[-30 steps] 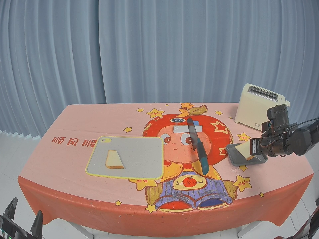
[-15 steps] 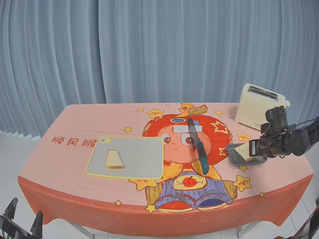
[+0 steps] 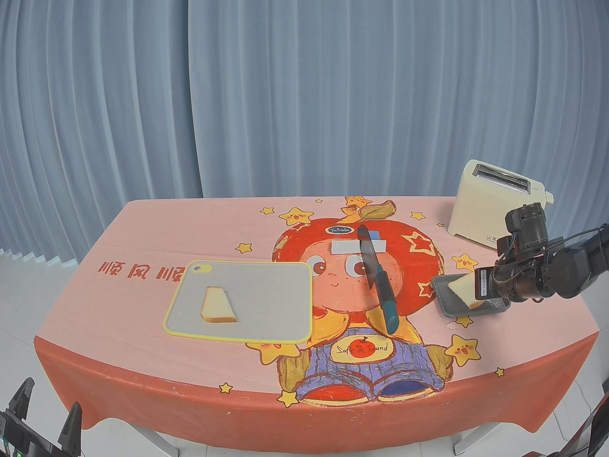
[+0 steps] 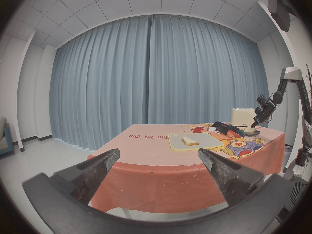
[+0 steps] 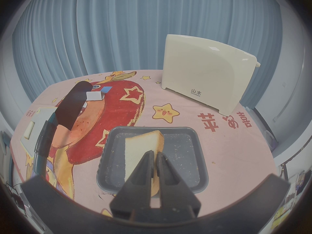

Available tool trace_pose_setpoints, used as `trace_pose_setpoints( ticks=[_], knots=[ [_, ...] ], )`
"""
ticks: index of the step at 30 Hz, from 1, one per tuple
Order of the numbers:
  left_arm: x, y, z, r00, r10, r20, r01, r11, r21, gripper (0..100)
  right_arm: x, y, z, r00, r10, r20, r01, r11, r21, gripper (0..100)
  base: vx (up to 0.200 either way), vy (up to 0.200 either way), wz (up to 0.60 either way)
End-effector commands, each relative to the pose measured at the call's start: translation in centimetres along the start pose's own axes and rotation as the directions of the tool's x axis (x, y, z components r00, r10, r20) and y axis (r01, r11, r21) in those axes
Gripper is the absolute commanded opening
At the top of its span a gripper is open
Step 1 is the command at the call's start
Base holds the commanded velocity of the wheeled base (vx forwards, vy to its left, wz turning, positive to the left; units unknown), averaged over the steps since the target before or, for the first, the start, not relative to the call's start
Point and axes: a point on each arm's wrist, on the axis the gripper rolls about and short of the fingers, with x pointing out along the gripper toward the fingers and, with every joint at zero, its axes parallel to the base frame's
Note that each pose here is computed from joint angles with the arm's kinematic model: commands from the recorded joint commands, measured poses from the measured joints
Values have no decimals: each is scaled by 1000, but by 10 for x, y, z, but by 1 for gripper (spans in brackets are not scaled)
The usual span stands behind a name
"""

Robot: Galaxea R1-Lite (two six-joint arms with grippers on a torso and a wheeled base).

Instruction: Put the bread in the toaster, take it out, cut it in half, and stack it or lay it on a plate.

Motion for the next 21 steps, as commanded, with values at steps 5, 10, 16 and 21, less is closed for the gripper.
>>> trace_pose_setpoints(
  ticks=[5, 10, 16, 21],
  knots=[
    [1, 0, -5, 1000, 0, -17, 0, 1000, 0, 100, -1, 0, 0, 1000, 1, 0, -1, 1000, -2, 0, 0, 0, 0],
    [1, 0, -5, 1000, 0, -17, 0, 1000, 0, 100, -1, 1, -1, 1000, 2, 0, -2, 1000, -3, 100, 0, 0, 0],
    [1, 0, -5, 1000, 0, -17, 0, 1000, 0, 100, -2, 1, -1, 1000, 3, 0, -3, 1000, -4, 100, 0, 0, 0],
    [1, 0, -5, 1000, 0, -17, 0, 1000, 0, 100, -2, 2, -1, 1000, 4, 0, -4, 1000, -5, 100, 0, 0, 0]
  ],
)
